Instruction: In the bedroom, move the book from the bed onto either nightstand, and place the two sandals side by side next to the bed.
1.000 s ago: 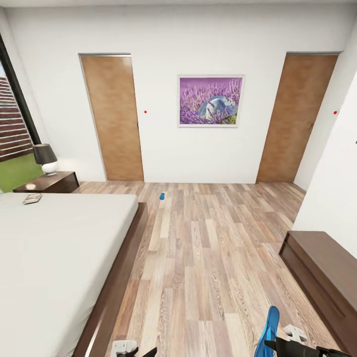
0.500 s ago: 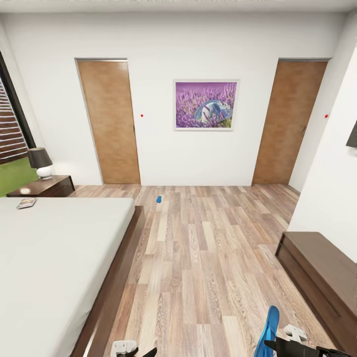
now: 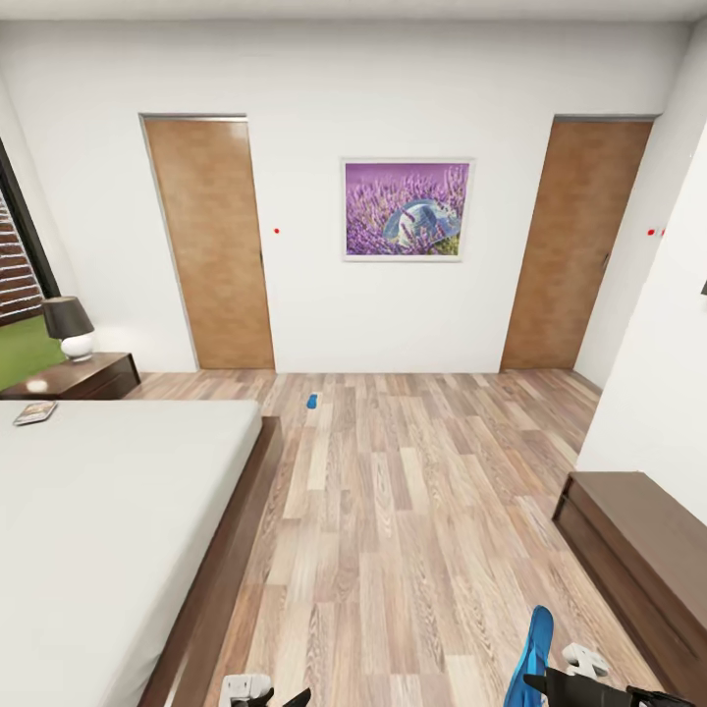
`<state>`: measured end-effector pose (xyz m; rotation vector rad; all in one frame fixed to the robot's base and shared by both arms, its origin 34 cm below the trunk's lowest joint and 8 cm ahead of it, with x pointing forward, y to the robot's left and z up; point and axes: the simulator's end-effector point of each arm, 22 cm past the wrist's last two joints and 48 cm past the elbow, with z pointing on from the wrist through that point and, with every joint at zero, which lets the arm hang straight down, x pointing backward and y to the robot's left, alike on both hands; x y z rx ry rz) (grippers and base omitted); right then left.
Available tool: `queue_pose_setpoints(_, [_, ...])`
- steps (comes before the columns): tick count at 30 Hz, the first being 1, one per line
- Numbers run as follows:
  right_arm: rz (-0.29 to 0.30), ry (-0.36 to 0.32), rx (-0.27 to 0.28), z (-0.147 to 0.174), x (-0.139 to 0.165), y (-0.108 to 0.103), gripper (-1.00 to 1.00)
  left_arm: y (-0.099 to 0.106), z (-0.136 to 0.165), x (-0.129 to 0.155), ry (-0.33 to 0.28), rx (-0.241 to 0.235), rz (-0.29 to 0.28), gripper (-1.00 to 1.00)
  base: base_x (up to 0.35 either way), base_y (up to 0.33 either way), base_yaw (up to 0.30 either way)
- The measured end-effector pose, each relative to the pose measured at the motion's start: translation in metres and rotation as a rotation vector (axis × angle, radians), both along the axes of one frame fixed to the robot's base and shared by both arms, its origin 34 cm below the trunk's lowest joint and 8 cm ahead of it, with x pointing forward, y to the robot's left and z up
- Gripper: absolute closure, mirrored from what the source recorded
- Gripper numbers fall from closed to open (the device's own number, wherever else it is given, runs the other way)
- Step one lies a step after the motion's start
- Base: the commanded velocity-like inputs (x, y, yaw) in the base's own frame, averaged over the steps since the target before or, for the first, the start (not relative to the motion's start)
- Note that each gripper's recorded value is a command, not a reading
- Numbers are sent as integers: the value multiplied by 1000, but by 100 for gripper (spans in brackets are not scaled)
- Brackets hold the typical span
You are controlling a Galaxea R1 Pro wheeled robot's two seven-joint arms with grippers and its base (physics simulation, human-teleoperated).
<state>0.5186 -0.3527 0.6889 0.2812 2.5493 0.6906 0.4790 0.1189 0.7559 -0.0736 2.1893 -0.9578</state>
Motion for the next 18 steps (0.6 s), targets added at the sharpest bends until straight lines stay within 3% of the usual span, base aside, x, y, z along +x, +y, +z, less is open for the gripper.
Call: queue_pose_setpoints(18, [1,1,-1,0,0,0,100,0,0,0,0,0,0,-100,329,0,0])
